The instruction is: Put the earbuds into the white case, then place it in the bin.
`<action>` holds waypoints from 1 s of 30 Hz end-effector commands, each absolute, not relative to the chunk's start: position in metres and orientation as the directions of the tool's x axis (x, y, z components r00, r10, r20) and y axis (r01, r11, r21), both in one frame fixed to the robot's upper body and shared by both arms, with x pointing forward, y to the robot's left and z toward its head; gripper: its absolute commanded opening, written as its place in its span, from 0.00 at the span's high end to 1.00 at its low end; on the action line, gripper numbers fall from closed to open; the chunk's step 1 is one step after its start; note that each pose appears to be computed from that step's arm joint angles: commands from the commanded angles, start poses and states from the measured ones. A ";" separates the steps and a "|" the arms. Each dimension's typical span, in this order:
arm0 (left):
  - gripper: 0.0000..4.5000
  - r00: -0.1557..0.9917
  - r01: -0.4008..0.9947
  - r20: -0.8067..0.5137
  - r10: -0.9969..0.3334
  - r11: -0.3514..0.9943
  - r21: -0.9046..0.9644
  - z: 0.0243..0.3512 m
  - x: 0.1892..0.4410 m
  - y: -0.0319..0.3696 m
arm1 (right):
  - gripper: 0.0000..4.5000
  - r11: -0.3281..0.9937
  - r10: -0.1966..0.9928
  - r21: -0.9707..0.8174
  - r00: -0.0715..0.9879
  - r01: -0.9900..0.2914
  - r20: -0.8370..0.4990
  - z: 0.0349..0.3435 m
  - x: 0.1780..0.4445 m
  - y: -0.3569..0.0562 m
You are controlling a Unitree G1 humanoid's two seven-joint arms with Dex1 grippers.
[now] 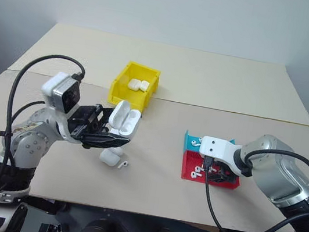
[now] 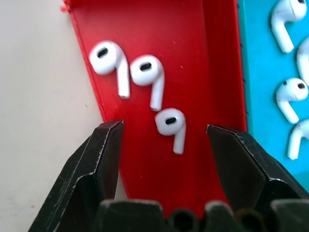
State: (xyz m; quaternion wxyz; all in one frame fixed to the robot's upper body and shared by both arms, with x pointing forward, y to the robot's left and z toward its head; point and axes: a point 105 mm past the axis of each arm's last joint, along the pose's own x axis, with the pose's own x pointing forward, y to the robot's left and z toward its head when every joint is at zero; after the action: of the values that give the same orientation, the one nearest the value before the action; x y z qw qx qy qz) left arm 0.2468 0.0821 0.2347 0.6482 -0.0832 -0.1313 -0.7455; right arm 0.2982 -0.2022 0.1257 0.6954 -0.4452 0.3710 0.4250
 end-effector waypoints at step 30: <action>0.38 -0.129 0.988 0.302 -0.945 -0.095 0.122 0.242 0.240 0.082 | 1.00 0.180 0.291 -0.309 0.351 -0.934 -0.890 0.123 0.308 -0.200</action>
State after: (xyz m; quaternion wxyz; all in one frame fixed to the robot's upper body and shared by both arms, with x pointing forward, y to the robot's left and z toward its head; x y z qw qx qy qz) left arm 0.2477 0.0814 0.2328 0.6662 -0.0847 -0.1270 -0.7300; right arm 0.3064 -0.2009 0.1152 0.6758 -0.4532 0.3638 0.4535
